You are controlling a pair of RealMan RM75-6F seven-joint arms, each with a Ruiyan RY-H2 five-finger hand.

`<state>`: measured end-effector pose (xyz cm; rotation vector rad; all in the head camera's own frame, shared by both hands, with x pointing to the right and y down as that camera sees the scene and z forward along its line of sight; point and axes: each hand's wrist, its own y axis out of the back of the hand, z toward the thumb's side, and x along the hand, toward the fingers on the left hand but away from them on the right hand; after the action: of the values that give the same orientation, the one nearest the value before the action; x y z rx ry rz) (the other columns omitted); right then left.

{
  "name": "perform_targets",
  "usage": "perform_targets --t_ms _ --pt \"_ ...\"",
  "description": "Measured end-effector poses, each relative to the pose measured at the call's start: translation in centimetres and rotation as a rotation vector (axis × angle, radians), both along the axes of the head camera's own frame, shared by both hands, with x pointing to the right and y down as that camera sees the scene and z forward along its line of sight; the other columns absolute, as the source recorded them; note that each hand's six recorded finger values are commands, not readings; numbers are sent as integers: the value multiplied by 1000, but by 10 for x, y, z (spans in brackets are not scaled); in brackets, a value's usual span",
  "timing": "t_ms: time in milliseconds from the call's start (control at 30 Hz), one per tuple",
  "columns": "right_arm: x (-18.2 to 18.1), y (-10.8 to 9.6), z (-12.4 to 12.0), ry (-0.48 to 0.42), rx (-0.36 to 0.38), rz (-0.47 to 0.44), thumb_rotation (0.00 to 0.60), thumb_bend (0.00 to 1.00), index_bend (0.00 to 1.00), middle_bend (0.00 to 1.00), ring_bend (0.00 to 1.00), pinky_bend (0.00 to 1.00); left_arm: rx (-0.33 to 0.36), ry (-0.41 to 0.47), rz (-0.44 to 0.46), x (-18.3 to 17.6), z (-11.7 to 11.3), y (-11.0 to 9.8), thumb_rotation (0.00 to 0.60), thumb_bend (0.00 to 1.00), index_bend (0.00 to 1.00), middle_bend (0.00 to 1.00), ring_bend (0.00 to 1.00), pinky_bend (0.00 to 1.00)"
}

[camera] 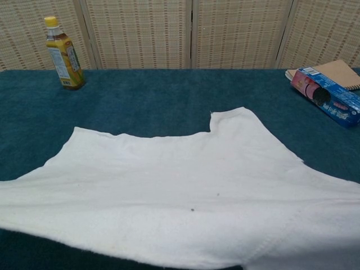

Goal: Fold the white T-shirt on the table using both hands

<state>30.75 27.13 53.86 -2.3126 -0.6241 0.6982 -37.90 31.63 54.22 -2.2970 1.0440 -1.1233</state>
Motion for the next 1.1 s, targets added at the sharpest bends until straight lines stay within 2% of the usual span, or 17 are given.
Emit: perform_targets --t_ms 300,733,1100 --pt "2 -4 16 41 -16 31 600 541 863 535 330 265 -41 -30 -1 -2 18 -7 600 617 762 343 306 125" --pt "-7 -32 52 157 92 118 600 541 863 531 330 231 -75 -86 14 6 62 -42 600 622 767 343 303 125" --pt "-11 -52 86 252 101 196 600 541 863 529 330 229 -108 -171 45 12 111 -80 600 622 768 343 298 125"
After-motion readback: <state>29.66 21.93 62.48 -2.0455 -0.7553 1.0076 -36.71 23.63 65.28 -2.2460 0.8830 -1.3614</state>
